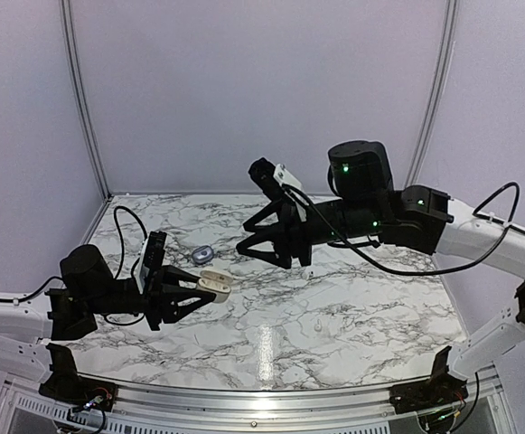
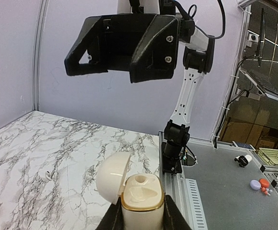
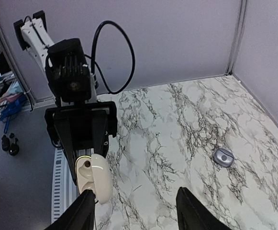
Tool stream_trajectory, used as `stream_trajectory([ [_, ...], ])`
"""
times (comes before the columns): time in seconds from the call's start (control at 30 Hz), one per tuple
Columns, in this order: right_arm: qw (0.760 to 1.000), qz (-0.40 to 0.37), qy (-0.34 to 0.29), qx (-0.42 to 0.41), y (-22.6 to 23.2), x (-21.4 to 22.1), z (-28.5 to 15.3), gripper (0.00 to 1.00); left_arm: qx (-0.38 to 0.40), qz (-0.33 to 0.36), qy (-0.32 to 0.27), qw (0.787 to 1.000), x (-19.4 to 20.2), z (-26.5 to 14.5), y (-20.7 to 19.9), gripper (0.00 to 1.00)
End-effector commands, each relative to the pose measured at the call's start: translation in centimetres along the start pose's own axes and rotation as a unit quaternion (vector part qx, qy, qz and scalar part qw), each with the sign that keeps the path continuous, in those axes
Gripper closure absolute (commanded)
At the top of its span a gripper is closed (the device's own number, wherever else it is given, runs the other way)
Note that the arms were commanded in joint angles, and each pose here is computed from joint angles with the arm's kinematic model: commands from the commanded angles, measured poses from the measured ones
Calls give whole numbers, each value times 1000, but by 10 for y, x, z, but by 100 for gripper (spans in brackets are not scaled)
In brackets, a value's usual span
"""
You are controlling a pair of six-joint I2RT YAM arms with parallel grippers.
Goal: Insert the wireless bluetooth earbuds into the charging case
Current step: Pass from the left arm to the right
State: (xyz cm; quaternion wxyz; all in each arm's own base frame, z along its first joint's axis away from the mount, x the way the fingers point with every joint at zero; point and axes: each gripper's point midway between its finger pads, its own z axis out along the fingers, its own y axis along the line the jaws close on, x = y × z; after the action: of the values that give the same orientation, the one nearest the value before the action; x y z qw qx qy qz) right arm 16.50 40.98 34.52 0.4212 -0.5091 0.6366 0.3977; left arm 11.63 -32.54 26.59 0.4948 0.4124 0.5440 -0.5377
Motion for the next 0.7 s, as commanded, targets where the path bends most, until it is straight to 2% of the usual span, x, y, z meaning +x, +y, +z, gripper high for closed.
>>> stream_trajectory([
  [0.0,998,-15,15,-52,24,2,15,45,19,19,-18,999,-15,0,-9,100],
  [0.3,997,-40,58,-45,36,12,46,51,21,18,-22,999,-20,1,-10,100],
  [0.67,997,-39,68,-15,24,18,50,77,35,26,-28,999,-27,1,-16,100],
])
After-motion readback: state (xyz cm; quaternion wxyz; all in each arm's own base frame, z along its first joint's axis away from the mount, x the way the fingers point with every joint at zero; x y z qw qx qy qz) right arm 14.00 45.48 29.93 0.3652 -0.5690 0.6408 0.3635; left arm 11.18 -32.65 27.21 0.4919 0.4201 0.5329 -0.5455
